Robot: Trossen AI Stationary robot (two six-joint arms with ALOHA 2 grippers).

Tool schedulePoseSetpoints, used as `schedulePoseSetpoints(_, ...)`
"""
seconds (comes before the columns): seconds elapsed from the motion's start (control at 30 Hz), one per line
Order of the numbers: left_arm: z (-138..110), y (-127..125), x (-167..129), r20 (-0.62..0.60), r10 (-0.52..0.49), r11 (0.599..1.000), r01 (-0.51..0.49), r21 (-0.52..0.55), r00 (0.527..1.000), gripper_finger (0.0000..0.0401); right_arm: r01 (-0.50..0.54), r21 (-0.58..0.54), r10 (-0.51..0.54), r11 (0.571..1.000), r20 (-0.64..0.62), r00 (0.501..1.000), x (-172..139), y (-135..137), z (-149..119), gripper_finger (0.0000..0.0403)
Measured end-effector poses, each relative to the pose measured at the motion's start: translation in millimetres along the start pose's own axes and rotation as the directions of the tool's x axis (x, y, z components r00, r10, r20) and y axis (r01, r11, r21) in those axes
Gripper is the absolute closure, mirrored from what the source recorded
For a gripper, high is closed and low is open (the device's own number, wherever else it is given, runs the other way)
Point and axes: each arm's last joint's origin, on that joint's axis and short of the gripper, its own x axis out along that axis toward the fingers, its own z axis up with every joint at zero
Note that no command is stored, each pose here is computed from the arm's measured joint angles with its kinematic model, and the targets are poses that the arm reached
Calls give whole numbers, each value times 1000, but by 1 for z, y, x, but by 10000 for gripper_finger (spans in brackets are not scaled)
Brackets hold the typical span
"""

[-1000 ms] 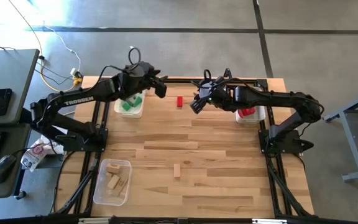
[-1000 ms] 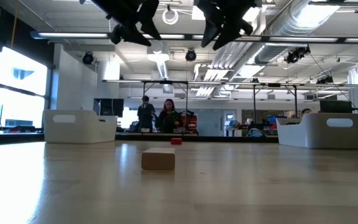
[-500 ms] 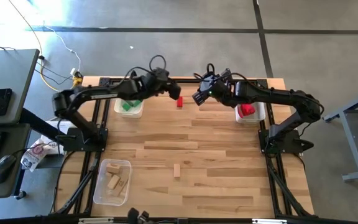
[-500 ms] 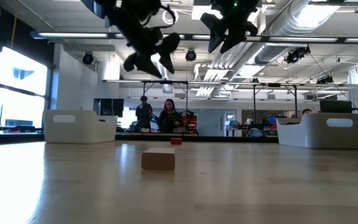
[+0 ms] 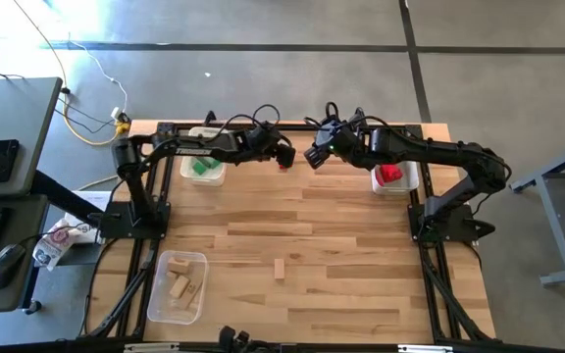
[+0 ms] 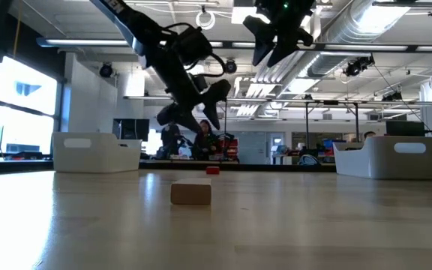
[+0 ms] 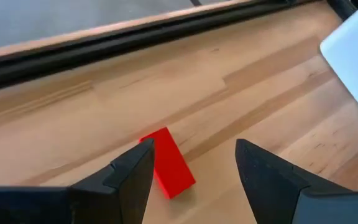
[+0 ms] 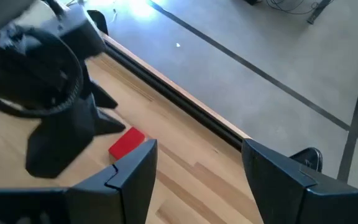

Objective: Sort & place blocks by color
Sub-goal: Put the red block into the gray bin

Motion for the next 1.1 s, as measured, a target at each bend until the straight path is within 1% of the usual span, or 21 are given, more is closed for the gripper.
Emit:
schedulePoseSetpoints(0.2,-12,3,20,-64,10,1000,-11,-15,998,190,0,4,0,1000,0,1000,0,0,0,181)
schedulePoseSetpoints(0.4,-10,-5,31,-124,-25,999,20,-40,992,190,-17,19,17,1000,-7,1000,0,1,0,181)
schedulePoseSetpoints(0.5,-4,-9,33,-170,12,1000,-15,-17,985,190,-37,20,37,999,-16,999,0,1,-1,181)
schedulePoseSetpoints(0.6,1,-8,35,-246,83,997,-82,14,966,190,-45,17,46,999,-18,999,-1,2,-1,181)
schedulePoseSetpoints(0.7,9,-8,39,-266,105,994,-104,16,958,190,-51,14,52,999,-19,998,-2,4,-2,181)
schedulePoseSetpoints(0.9,18,-7,43,-298,41,998,-50,-22,954,190,-55,5,55,998,-25,998,-3,5,-3,181)
schedulePoseSetpoints(1.03,21,0,44,-311,50,997,-67,-42,949,190,-54,8,54,999,-31,998,-3,5,-4,181)
schedulePoseSetpoints(1.1,22,2,45,-321,35,997,-57,-58,946,190,-54,9,54,999,-31,998,-3,5,-4,181)
